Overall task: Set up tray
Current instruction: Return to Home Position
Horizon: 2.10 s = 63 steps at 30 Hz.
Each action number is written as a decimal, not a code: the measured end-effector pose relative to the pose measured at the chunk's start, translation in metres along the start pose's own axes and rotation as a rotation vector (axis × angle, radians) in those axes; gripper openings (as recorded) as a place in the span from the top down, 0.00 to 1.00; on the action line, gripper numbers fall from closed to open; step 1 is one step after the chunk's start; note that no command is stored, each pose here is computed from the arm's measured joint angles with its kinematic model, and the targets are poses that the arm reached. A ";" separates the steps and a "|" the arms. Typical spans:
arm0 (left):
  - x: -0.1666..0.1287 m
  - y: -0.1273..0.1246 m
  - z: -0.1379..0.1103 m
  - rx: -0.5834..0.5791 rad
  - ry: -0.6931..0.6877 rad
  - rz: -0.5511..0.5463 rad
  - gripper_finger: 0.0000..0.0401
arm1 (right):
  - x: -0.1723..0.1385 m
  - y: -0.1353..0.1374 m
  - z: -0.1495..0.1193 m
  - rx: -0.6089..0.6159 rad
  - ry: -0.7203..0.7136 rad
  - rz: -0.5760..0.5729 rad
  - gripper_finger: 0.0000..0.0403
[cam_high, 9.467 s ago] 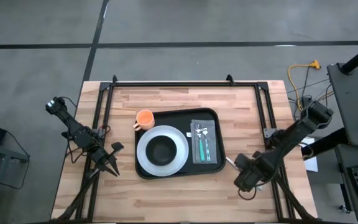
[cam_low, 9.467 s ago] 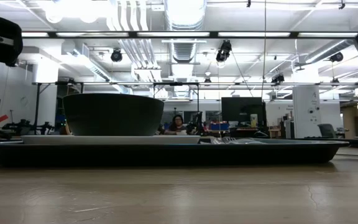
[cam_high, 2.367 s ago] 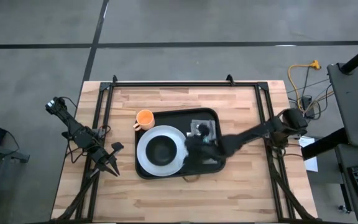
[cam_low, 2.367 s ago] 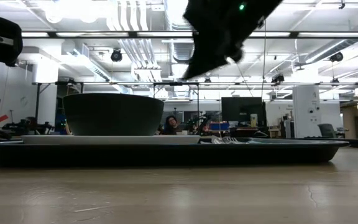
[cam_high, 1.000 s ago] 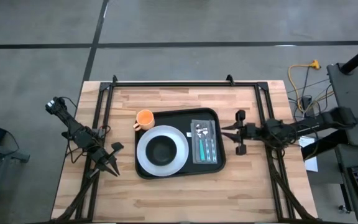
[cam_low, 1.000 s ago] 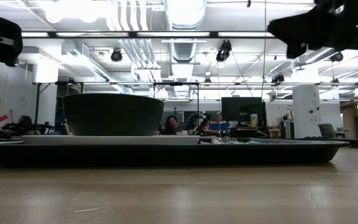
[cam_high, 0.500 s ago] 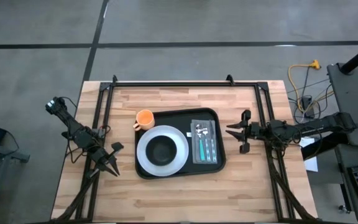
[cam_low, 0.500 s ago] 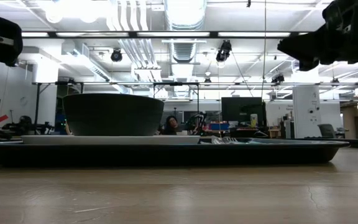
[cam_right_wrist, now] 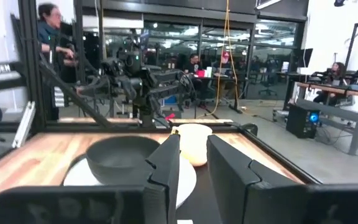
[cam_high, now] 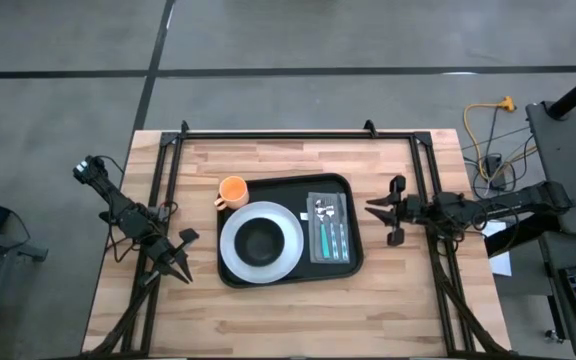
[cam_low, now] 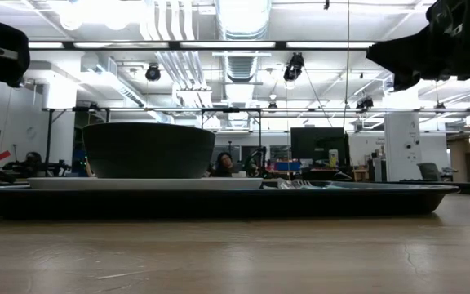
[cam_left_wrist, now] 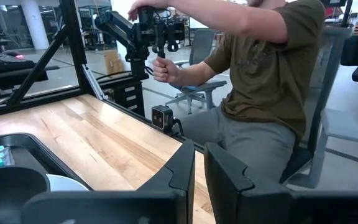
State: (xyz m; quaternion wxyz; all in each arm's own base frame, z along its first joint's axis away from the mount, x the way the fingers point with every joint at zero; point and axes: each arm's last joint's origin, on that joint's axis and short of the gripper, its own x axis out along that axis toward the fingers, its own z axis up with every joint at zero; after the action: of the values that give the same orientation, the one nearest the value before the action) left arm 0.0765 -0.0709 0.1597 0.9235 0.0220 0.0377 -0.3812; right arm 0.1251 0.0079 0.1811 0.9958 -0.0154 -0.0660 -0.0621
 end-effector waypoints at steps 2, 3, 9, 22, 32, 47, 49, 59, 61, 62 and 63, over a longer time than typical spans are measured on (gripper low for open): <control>0.000 0.000 0.000 0.000 0.000 0.000 0.95 | 0.000 0.000 0.001 0.010 -0.005 0.000 0.82; 0.000 0.000 0.000 0.000 0.000 0.000 0.95 | 0.000 0.000 0.000 0.008 -0.004 0.000 0.81; 0.000 0.000 0.000 0.000 0.000 0.000 0.95 | 0.000 0.000 -0.001 0.059 0.004 0.002 0.79; 0.000 0.000 0.000 0.000 0.000 0.000 0.95 | 0.000 0.000 0.004 0.137 -0.037 0.000 0.83; 0.000 0.000 0.000 0.000 -0.001 0.000 0.95 | 0.001 0.000 -0.002 0.096 0.023 0.000 0.81; 0.000 0.000 0.000 0.000 -0.001 0.000 0.95 | 0.001 0.000 -0.002 0.095 0.023 0.002 0.82; 0.000 0.000 0.000 0.000 0.000 0.000 0.95 | 0.001 0.000 -0.002 0.095 0.023 0.002 0.83; 0.000 0.000 0.000 0.000 0.000 0.000 0.95 | 0.000 0.000 -0.002 0.095 0.023 0.002 0.80; 0.000 0.000 0.000 0.000 0.000 0.000 0.95 | 0.000 0.000 -0.002 0.095 0.023 0.002 0.79; 0.000 0.000 0.000 0.000 0.000 0.000 0.95 | 0.000 0.000 -0.002 0.095 0.023 0.002 0.79; 0.000 0.000 0.000 0.000 0.000 0.000 0.95 | 0.000 0.000 -0.002 0.095 0.023 0.002 0.79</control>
State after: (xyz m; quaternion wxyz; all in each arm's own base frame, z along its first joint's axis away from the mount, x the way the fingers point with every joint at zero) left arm 0.0765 -0.0709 0.1597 0.9234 0.0219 0.0378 -0.3814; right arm 0.1259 0.0080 0.1790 0.9961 0.0326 -0.0575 -0.0583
